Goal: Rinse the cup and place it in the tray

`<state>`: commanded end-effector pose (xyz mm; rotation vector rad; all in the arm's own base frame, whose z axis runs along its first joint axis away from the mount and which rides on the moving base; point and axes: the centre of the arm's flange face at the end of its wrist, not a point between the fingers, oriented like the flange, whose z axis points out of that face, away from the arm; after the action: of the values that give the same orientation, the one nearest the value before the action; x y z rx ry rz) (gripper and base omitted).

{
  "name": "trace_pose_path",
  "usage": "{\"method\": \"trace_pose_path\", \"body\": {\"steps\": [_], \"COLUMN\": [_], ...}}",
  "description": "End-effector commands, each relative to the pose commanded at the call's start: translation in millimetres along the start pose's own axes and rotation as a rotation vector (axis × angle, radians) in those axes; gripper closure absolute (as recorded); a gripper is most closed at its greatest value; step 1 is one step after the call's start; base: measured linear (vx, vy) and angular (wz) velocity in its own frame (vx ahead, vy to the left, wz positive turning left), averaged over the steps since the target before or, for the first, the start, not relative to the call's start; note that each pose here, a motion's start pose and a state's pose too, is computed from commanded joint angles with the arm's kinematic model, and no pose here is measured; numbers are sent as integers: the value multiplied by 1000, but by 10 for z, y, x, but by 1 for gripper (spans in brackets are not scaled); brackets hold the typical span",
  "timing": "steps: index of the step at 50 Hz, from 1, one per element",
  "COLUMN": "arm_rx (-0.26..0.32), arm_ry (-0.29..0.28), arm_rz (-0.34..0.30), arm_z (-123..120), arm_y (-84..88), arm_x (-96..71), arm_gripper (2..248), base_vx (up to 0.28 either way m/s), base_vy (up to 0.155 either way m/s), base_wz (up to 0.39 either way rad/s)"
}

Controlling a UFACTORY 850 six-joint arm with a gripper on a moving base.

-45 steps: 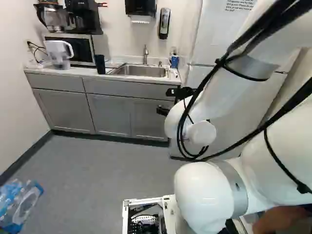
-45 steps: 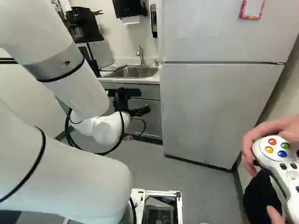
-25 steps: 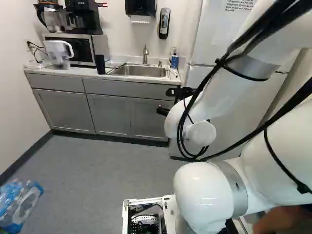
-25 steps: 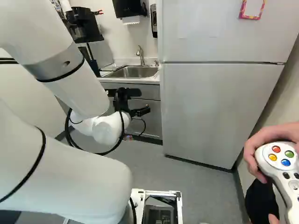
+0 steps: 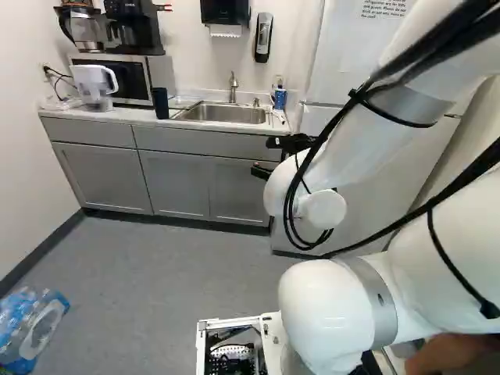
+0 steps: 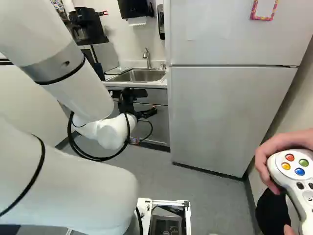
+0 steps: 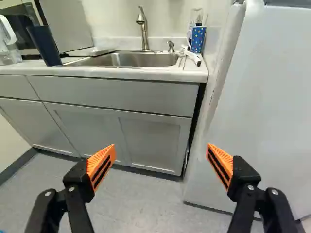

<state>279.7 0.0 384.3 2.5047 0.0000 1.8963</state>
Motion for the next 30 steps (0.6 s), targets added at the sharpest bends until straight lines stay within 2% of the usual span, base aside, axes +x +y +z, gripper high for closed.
{"method": "trace_pose_path", "body": {"steps": [30], "arm_rx": [-7], "arm_ry": [80], "arm_rz": [2], "arm_z": [74], "arm_y": [20], "arm_x": [324], "arm_gripper": [3], "base_vx": [0], "base_vy": [0], "base_wz": [0]}}
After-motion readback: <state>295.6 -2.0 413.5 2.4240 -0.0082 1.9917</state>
